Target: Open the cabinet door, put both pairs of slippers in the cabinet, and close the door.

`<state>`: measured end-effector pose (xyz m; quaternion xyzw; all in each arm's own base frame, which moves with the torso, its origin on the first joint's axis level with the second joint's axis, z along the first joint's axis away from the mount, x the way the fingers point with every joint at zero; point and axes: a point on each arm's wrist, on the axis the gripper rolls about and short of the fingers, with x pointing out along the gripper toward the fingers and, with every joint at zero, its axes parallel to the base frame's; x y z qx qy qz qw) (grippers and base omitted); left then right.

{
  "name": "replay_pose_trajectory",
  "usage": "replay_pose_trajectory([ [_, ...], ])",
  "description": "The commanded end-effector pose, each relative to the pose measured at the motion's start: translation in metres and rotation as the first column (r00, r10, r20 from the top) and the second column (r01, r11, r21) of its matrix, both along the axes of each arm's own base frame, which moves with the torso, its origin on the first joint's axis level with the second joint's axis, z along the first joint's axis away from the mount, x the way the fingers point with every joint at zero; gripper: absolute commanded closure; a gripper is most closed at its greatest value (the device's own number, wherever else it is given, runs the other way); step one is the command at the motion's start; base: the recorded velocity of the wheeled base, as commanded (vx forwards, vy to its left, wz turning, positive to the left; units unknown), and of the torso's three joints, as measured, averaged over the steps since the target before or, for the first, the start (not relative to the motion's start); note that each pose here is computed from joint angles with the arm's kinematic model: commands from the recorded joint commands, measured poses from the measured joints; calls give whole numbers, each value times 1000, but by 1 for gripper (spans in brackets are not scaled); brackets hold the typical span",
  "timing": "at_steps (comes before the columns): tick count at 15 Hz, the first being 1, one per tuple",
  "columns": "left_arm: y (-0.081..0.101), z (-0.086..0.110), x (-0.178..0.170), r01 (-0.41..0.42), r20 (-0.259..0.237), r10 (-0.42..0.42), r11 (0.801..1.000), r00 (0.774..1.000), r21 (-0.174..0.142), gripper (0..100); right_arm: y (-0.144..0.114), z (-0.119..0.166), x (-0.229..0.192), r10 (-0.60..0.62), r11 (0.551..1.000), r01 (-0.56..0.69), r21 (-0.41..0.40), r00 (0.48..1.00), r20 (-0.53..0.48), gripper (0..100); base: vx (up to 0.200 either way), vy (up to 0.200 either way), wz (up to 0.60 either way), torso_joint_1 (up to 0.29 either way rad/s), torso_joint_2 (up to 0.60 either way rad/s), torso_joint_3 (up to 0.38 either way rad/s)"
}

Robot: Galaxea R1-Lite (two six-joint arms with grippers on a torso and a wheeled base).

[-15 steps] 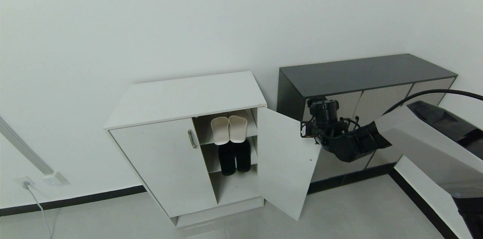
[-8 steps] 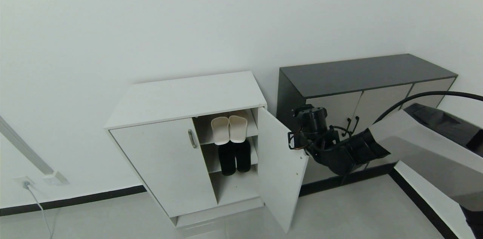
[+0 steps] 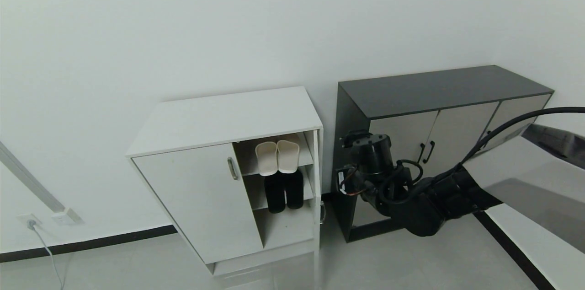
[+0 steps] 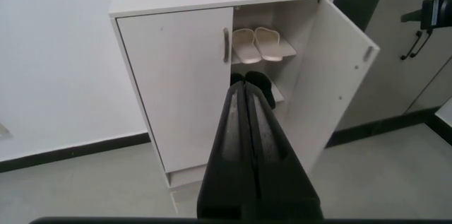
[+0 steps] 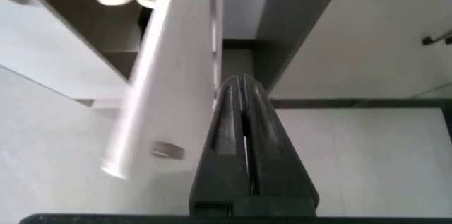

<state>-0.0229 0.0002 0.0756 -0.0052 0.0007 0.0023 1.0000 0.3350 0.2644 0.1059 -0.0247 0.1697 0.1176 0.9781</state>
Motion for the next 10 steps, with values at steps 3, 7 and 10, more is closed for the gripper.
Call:
replay_pose_trajectory([
  [3,0,0,0,0,0,0,1000,1000,0,100,7,5,-13,45,999,-45,-4,999,26,100,0,0,0,0,0,0],
  [7,0,0,0,0,0,0,1000,1000,0,100,7,1,-16,54,998,-54,-21,998,29,100,0,0,0,0,0,0],
  [10,0,0,0,0,0,0,1000,1000,0,100,8,1,-17,55,998,-54,-30,998,35,100,0,0,0,0,0,0],
])
